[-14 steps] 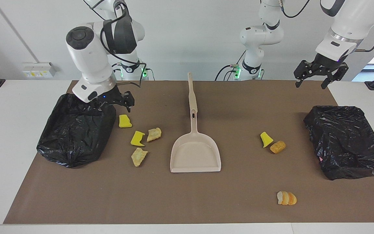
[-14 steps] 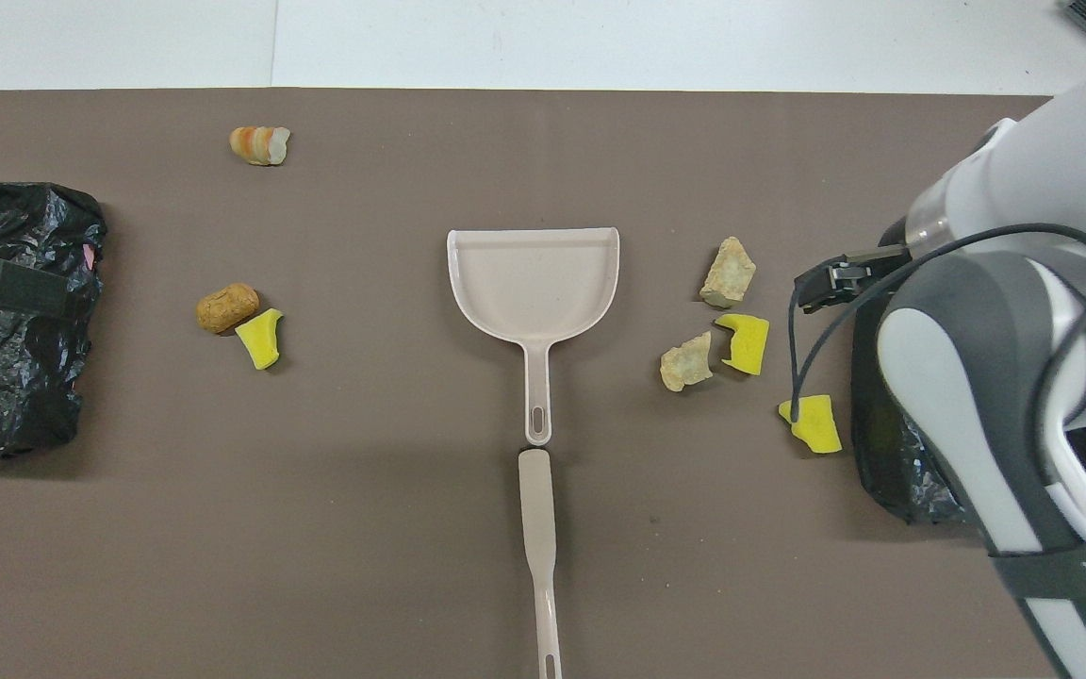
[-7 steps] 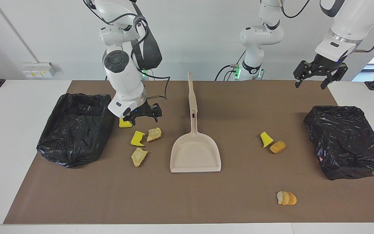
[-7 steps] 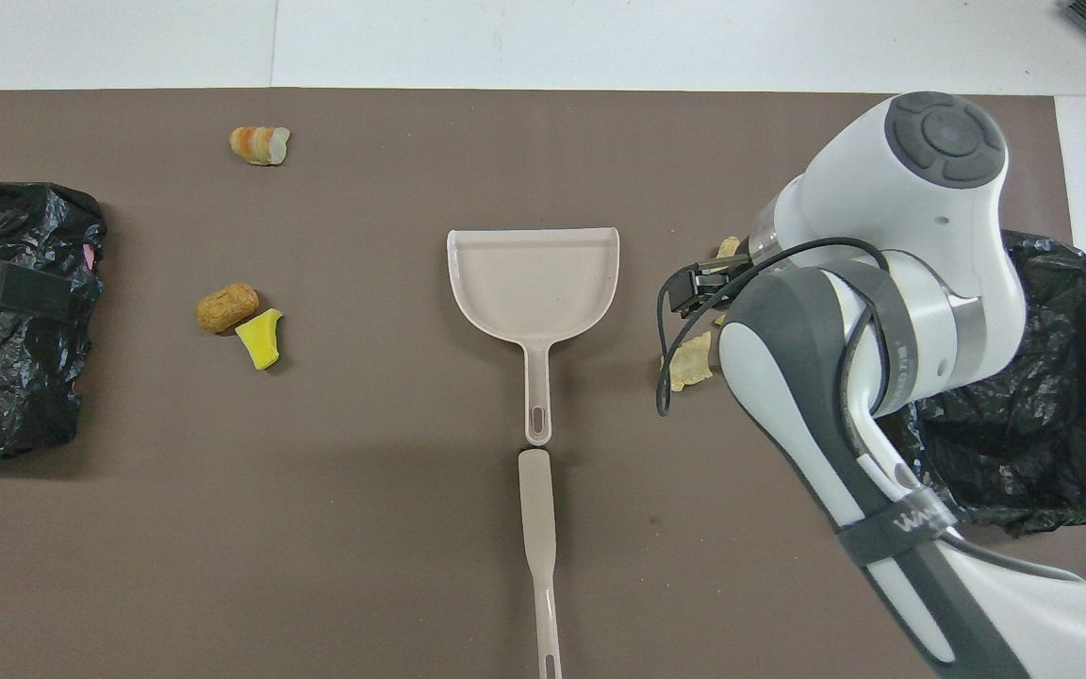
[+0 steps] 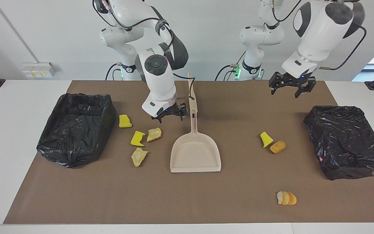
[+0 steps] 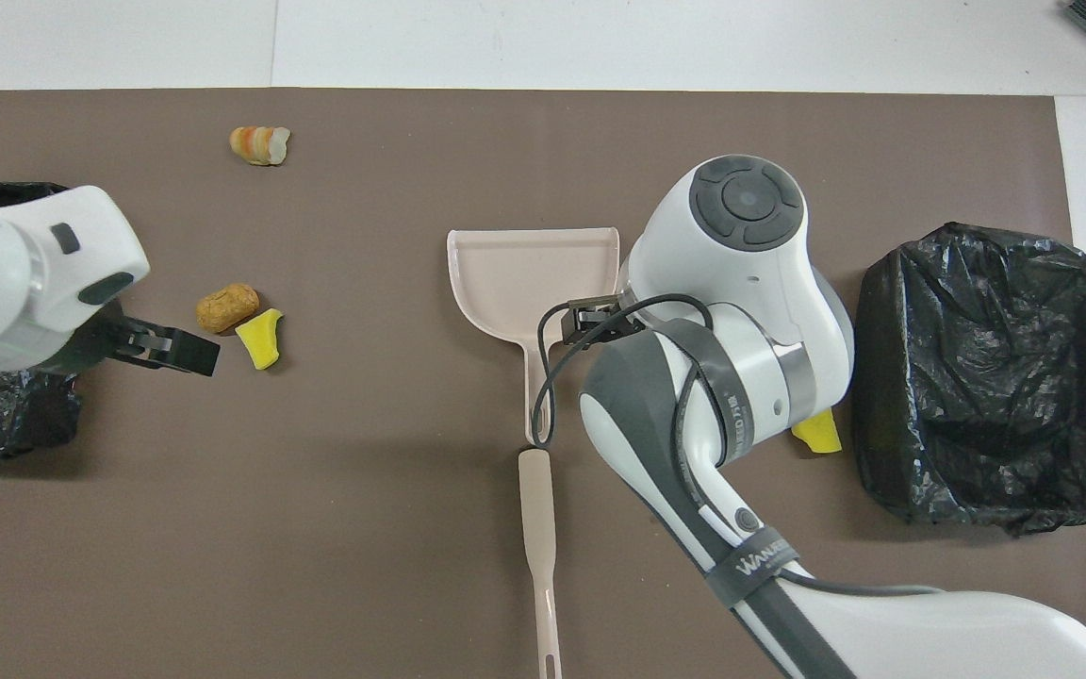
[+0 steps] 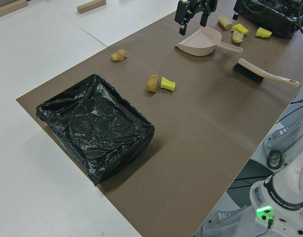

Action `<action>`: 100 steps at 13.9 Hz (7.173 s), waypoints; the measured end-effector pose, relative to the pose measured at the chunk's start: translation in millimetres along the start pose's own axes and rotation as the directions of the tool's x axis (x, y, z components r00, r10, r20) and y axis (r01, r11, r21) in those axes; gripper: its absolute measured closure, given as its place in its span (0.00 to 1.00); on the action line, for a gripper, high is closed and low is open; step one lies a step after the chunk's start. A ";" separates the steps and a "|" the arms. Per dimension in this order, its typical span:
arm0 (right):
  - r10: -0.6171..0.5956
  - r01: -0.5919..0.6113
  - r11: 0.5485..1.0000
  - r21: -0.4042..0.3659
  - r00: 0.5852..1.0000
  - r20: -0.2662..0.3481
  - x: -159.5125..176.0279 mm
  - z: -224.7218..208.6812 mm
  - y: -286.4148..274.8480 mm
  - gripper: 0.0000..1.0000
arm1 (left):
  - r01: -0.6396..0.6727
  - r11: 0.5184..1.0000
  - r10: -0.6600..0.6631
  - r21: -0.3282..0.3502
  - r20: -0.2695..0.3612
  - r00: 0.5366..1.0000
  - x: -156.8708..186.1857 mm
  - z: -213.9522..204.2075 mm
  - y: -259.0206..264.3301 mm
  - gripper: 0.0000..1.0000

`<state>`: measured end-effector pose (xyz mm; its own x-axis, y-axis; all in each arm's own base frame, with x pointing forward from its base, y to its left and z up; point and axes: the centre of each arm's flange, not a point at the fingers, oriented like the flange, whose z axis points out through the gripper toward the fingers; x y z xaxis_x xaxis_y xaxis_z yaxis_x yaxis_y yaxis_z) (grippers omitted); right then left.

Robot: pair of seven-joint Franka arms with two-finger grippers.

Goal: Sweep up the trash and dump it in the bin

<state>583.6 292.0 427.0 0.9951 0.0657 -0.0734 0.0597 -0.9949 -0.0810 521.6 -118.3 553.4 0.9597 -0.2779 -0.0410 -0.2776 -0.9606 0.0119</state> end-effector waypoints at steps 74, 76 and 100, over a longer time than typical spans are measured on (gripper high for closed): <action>-0.753 0.800 0.599 -0.044 0.581 0.310 -34.8 77.3 -22.1 0.68 | 0.107 0.994 -0.107 0.029 0.016 0.994 -16.1 110.3 48.0 0.74; -0.756 0.801 0.597 -0.048 0.582 0.301 -33.9 77.0 -22.9 0.68 | 0.081 0.995 -0.081 0.057 0.004 0.997 9.3 108.4 27.6 0.74; -0.823 0.865 0.501 -0.029 0.487 0.292 -32.7 75.4 -26.5 0.68 | -0.424 0.874 0.432 0.238 0.021 0.902 174.6 187.2 -138.8 0.74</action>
<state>543.6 321.9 356.7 0.4121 0.8735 -0.2592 0.8930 -0.4436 -0.0753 719.7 -33.5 357.5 0.7448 -0.6652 -0.0525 -0.6594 -0.7218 -0.2102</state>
